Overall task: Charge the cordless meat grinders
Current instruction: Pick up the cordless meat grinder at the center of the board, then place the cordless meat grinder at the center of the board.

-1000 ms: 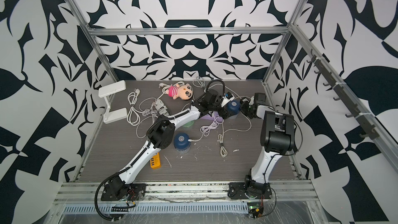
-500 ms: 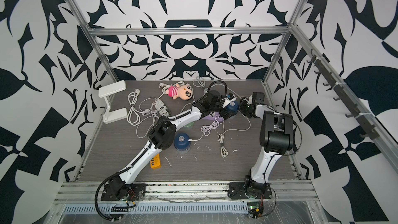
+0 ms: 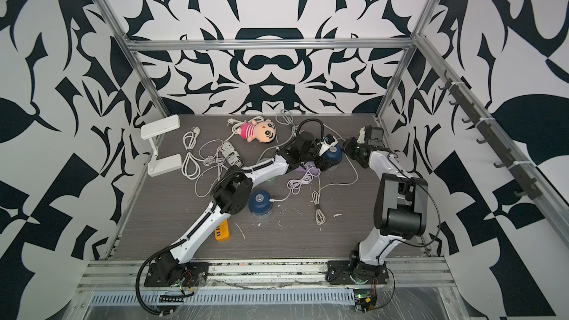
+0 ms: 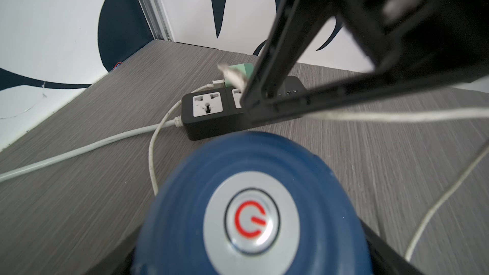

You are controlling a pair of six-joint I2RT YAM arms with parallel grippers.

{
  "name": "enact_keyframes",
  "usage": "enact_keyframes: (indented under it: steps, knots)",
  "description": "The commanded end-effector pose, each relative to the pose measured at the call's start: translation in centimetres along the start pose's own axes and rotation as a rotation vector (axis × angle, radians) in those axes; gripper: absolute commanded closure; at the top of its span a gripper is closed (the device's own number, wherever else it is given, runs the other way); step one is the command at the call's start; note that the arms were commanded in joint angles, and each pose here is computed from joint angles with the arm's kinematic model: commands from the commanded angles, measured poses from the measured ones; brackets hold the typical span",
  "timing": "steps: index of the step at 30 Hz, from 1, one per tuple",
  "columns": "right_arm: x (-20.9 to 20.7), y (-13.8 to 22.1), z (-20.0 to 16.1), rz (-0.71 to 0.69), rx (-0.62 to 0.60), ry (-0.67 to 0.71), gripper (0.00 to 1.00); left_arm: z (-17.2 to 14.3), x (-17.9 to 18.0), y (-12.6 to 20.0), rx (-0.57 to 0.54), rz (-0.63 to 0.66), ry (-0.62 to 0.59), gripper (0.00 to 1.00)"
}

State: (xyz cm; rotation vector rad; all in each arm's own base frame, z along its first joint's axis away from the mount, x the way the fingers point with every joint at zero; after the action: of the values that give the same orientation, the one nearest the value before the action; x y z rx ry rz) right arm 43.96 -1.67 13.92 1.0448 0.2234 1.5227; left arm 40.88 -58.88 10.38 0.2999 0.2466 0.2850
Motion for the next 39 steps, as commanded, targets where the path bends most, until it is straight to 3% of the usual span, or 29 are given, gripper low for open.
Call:
enact_keyframes:
  steps: [1,11,18,25,32,39]
  knots:
    - [0.1,2.2,0.0,-0.039,-0.02,0.036,1.0,5.0,-2.2,1.8,-0.094,-0.022,-0.007,0.35]
    - [3.1,10.3,0.2,-0.081,-0.173,0.189,1.0,13.2,-5.2,9.0,-0.223,0.005,-0.023,0.4]
    - [8.5,13.0,-2.9,-0.003,-0.223,0.419,1.0,14.8,-8.3,16.3,-0.192,0.082,0.007,0.44]
    - [12.6,13.3,-8.2,0.121,-0.183,0.567,1.0,9.0,-14.0,22.9,-0.061,0.163,0.047,0.44]
    - [11.6,12.9,-12.0,0.102,-0.096,0.582,1.0,1.2,-20.7,26.6,0.024,0.175,0.123,0.45]
    - [10.6,13.0,-13.9,0.098,-0.055,0.567,1.0,-6.0,-20.7,27.0,0.036,0.244,0.175,0.46]
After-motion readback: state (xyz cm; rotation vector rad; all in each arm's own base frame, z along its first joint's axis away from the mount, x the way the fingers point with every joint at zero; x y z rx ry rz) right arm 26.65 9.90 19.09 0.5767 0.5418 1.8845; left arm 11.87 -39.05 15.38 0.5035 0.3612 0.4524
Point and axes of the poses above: each gripper's point midway between its finger pads, its own y axis back along the fingers, its own x axis along the line the jaws close on, z = x × y, the point moved 1 cm from there along y, back along the fingers, and after that the axes turned 13 degrees about y, right-handed, at the moved point
